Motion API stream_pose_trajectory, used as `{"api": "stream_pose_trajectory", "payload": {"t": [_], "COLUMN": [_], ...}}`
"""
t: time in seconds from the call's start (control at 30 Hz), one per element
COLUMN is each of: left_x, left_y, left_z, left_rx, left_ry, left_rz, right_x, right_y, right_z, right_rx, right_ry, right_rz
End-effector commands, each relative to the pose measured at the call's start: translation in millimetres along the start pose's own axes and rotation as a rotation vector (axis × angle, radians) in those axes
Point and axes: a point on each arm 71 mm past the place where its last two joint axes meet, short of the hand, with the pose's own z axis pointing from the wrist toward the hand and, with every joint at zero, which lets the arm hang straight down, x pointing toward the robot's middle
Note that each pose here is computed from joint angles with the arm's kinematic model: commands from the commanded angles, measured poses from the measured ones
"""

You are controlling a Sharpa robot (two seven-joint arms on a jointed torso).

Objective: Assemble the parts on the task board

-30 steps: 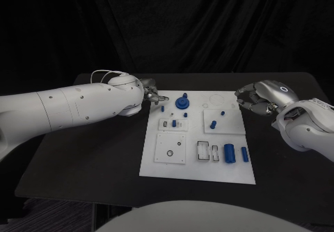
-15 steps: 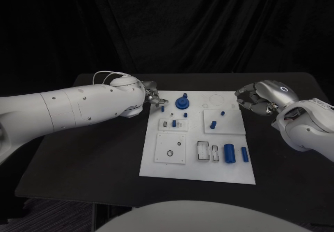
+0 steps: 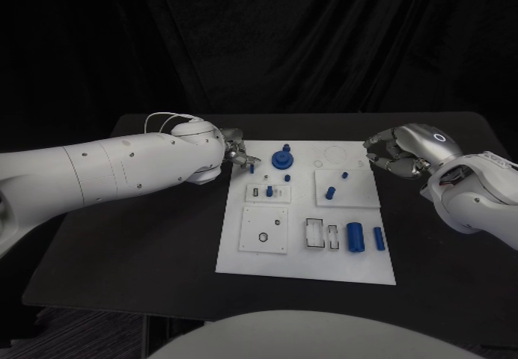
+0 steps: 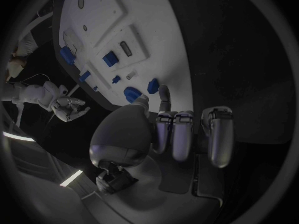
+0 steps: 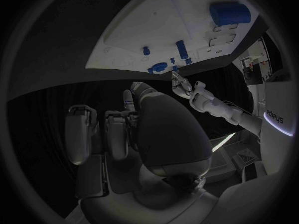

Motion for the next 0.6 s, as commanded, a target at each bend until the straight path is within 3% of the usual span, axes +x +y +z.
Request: {"api": "stream_pose_trajectory", "payload": {"t": [0.03, 0.6], "left_x": [2.2, 3.8], "left_y": [-2.6, -4.4], "left_z": [0.1, 0.6], "left_rx": [0.012, 0.023], "left_ry": [0.012, 0.014], "left_rz": [0.006, 0.006], "right_x": [-0.3, 0.1], "right_y": [0.2, 0.9], "right_z": [-0.4, 0.2], "right_rx": [-0.002, -0.004], "right_ry": [-0.012, -0.009], "right_rz": [0.000, 0.000]}}
